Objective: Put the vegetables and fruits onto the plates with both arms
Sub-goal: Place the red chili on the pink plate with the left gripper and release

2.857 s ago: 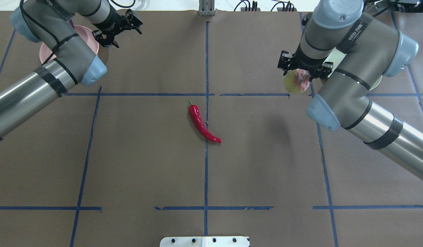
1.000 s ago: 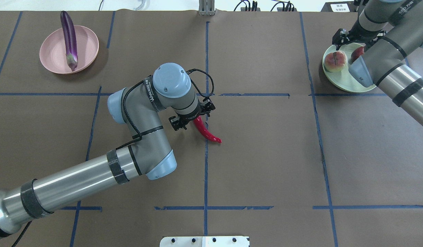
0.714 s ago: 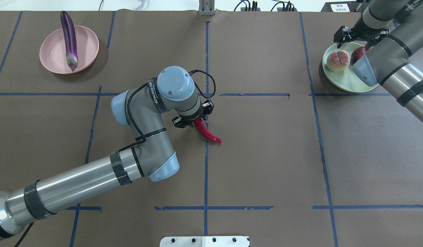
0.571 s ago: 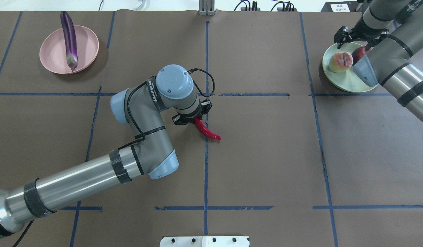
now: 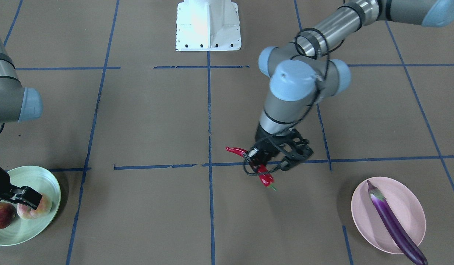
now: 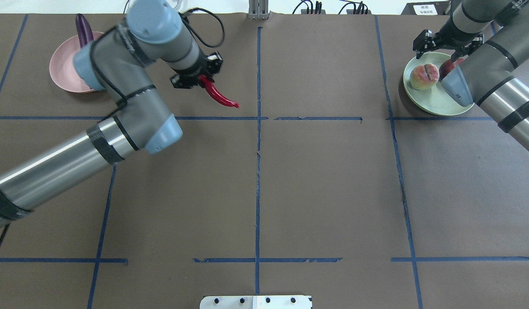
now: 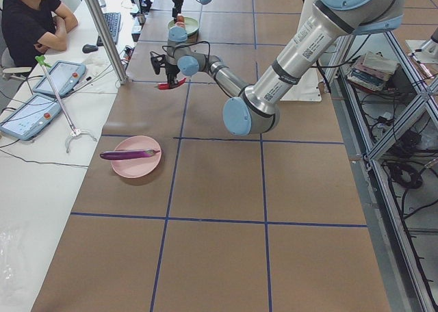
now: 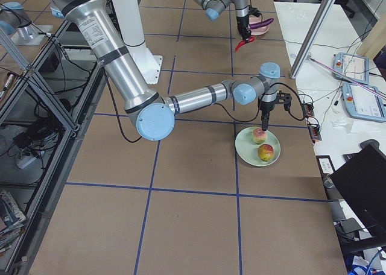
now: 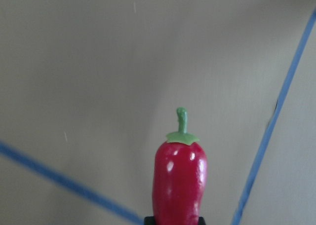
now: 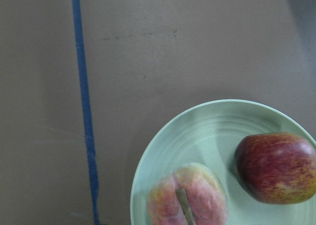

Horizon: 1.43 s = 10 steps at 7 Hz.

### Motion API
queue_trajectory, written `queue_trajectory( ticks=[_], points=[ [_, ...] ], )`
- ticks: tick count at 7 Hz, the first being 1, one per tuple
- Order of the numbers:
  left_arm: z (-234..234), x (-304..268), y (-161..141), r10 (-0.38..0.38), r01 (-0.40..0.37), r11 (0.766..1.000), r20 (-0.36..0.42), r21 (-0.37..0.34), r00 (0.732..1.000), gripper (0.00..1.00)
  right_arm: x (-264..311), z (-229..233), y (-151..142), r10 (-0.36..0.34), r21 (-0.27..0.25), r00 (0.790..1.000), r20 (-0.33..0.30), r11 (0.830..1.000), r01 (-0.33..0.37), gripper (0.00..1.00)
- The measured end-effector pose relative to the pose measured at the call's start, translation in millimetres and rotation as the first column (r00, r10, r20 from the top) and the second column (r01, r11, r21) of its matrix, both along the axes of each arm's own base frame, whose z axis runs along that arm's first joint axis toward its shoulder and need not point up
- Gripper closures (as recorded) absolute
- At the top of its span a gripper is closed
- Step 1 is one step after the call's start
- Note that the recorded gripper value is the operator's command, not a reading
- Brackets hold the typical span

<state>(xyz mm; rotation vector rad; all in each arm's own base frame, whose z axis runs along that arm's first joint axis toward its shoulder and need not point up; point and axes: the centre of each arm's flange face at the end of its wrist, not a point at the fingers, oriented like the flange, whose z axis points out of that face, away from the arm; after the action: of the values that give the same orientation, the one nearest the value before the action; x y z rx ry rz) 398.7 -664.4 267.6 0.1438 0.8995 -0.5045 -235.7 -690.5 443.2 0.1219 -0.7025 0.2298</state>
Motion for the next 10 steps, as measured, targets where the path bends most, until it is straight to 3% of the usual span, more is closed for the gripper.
queue_trajectory(
  ticks=[1, 2, 4, 5, 6, 10],
  points=[
    [49, -59, -32, 0.040, -0.046, 0.997, 0.099, 0.061, 0.994, 1.00, 3, -13, 6, -0.016, 0.008, 0.999, 0.043, 1.000, 0.016, 0.00],
    [99, -102, -56, 0.078, -0.091, 0.993, 0.165, 0.073, 0.983, 1.00, 7, -23, 12, -0.031, 0.013, 0.996, 0.082, 0.999, 0.030, 0.00],
    [193, -166, -91, 0.119, -0.138, 0.988, 0.227, 0.066, 0.967, 0.98, 9, -31, 19, -0.042, 0.021, 0.993, 0.109, 0.999, 0.039, 0.00],
    [226, -183, -97, 0.142, -0.161, 0.985, 0.252, 0.060, 0.957, 0.84, 10, -33, 20, -0.041, 0.023, 0.993, 0.112, 0.999, 0.038, 0.00],
    [246, -190, -99, 0.156, -0.174, 0.984, 0.266, 0.048, 0.951, 0.01, 10, -33, 21, -0.040, 0.025, 0.993, 0.112, 0.999, 0.038, 0.00],
    [256, -188, -97, 0.171, -0.187, 0.982, 0.255, 0.041, 0.952, 0.00, 17, -26, 26, -0.042, 0.024, 0.993, 0.111, 0.999, 0.040, 0.00]
  ],
)
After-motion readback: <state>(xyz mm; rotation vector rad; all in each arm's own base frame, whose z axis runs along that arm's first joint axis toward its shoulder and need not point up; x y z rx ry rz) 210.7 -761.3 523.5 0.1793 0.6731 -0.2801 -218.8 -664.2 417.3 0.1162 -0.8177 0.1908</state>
